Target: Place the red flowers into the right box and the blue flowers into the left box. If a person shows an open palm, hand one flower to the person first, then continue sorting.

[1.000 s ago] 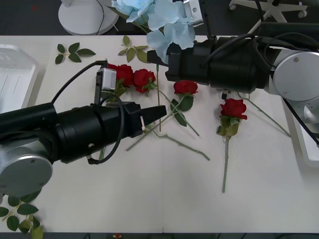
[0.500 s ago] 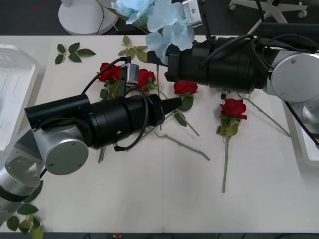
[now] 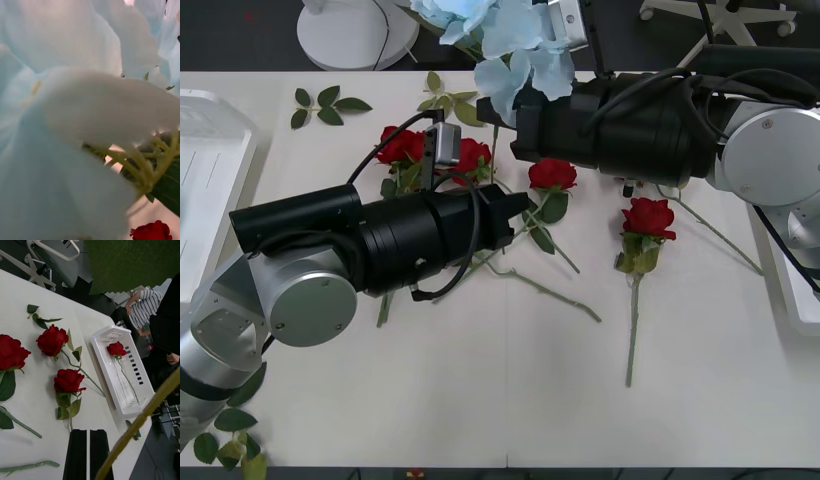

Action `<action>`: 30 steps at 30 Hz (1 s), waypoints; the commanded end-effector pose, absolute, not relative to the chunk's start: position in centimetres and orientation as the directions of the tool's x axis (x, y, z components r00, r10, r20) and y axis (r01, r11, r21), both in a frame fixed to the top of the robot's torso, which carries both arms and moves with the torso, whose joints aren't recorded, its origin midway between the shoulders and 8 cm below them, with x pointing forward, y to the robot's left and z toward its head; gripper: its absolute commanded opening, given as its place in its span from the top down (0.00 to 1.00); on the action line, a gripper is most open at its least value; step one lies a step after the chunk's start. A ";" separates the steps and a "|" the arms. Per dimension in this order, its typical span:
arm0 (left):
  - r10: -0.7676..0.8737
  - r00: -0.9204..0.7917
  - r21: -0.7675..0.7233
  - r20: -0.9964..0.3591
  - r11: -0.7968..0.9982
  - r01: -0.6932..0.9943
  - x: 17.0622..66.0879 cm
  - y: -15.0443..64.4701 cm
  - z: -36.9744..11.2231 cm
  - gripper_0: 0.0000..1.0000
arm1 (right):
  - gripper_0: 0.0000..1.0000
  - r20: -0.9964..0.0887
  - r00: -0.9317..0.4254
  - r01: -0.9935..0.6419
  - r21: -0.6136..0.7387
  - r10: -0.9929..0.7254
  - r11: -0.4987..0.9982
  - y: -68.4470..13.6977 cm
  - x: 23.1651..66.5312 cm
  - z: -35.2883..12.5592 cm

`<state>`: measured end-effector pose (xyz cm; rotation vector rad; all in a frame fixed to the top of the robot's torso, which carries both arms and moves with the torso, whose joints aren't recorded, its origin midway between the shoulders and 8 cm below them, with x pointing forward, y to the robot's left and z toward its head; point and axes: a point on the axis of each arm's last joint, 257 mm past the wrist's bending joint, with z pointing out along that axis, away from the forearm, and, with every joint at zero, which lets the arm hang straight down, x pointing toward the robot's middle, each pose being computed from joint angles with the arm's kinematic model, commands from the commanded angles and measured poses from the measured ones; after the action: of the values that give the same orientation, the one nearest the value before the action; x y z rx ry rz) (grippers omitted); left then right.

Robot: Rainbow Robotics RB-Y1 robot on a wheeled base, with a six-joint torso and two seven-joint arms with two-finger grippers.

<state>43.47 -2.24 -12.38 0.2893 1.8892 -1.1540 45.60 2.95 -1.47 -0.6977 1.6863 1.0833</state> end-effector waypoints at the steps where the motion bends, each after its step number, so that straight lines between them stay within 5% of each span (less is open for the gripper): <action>1: -0.221 -0.541 -0.567 -0.811 0.520 0.638 43.3 -3.6 -10.3 1.00 | 1.00 -0.945 -0.321 -0.860 0.320 0.066 0.397 4.9 44.8 1.4; 3: -0.219 -0.535 -0.561 -0.816 0.524 0.641 43.4 -3.5 -10.2 1.00 | 1.00 -0.947 -0.315 -0.860 0.315 0.068 0.401 4.8 45.0 1.5; 4: -0.220 -0.532 -0.559 -0.817 0.525 0.641 43.5 -3.5 -10.2 1.00 | 0.87 -0.946 -0.316 -0.860 0.315 0.068 0.402 4.8 45.0 1.4; 6: -0.220 -0.529 -0.557 -0.819 0.527 0.642 43.5 -3.4 -10.2 1.00 | 0.38 -0.953 -0.297 -0.858 0.296 0.065 0.421 4.6 45.4 1.4; 7: -0.223 -0.527 -0.556 -0.820 0.528 0.642 43.6 -3.2 -10.1 1.00 | 0.22 -0.955 -0.292 -0.856 0.289 0.061 0.428 4.5 45.6 1.4; 10: -0.226 -0.521 -0.552 -0.823 0.532 0.642 43.8 -3.0 -10.1 1.00 | 0.02 -0.957 -0.284 -0.853 0.283 0.066 0.438 4.3 45.9 1.5; 18: -0.215 -0.495 -0.513 -0.842 0.604 0.610 45.6 1.3 -10.6 1.00 | 0.00 -0.964 -0.262 -0.845 0.256 0.055 0.469 3.5 46.7 1.4; 30: -0.036 -0.562 -0.227 -0.826 0.934 0.275 49.5 25.6 -12.9 1.00 | 0.00 -0.885 -0.404 -0.741 0.168 -0.230 0.650 -6.1 51.1 -4.5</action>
<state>49.26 19.37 -14.58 0.2030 2.1207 -0.5748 48.29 -2.46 -7.08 -0.7772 1.9312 0.8414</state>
